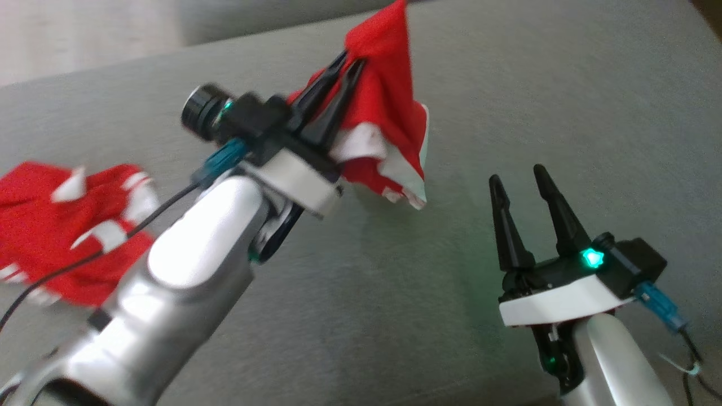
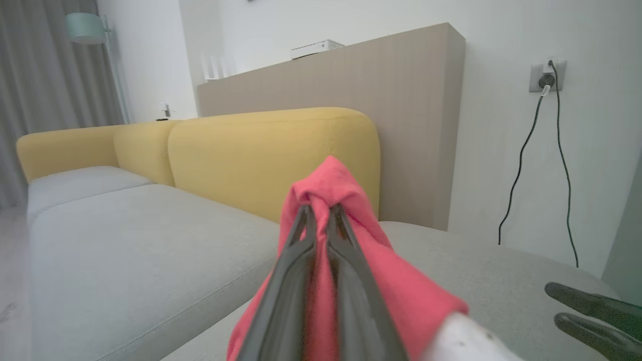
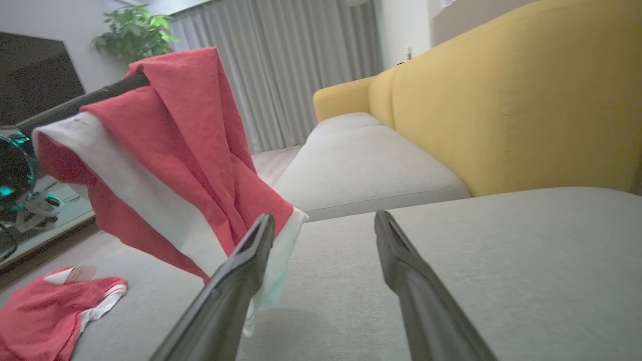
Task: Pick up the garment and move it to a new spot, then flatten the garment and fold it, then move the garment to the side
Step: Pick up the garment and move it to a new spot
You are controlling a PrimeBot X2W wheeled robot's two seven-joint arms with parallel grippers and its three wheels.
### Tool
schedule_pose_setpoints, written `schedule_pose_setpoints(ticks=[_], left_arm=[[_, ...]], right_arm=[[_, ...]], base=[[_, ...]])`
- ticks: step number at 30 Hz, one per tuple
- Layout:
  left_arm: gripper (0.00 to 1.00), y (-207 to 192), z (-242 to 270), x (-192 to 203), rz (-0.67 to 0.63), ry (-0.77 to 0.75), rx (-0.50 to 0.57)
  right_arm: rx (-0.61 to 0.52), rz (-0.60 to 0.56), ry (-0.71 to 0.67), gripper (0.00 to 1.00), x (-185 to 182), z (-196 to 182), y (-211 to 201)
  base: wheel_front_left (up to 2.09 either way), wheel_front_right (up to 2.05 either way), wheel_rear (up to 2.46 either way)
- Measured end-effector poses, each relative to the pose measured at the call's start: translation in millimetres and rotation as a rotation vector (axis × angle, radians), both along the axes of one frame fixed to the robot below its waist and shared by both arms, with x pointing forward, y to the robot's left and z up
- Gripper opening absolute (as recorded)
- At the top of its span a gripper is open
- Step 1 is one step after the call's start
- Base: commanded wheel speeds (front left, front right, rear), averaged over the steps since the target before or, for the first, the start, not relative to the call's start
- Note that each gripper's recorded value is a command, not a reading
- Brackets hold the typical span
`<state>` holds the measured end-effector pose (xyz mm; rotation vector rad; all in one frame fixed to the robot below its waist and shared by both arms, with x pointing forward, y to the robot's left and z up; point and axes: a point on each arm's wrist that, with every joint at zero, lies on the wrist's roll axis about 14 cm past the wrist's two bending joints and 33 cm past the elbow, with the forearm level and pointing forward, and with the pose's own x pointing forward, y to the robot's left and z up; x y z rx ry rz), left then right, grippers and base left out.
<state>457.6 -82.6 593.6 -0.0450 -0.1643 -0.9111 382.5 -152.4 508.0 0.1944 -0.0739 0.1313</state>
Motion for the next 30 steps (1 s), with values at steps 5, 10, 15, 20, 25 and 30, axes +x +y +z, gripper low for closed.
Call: schedule_pose_setpoints(ticks=[5,10,15,20,25,30], left_arm=[[1.0,-54,-14,8,-0.094,0.03,0.031],[1.0,-76,-71,14,-0.125,0.115,0.13],[1.0,-72,-92,21,-0.106,0.14,0.137],[1.0,-43,-83,29,-0.03,0.111,0.12],[1.0,17,-83,30,0.114,0.127,0.109],[1.0,85,-90,12,0.285,0.15,0.106]], right_arm=[[0.021,-0.101,0.02,1.0,-10,-4,-32],[0.024,-0.173,0.058,1.0,-19,-14,-53],[0.023,-0.192,0.077,1.0,-19,-20,-58],[0.009,-0.153,0.06,1.0,-11,-16,-48],[-0.015,-0.089,0.031,1.0,0,-10,-30],[-0.023,-0.002,0.004,1.0,9,-3,-2]], base=[[0.0,0.0,0.0],[0.0,0.0,0.0],[0.0,0.0,0.0],[0.0,0.0,0.0],[0.0,0.0,0.0],[0.0,0.0,0.0]])
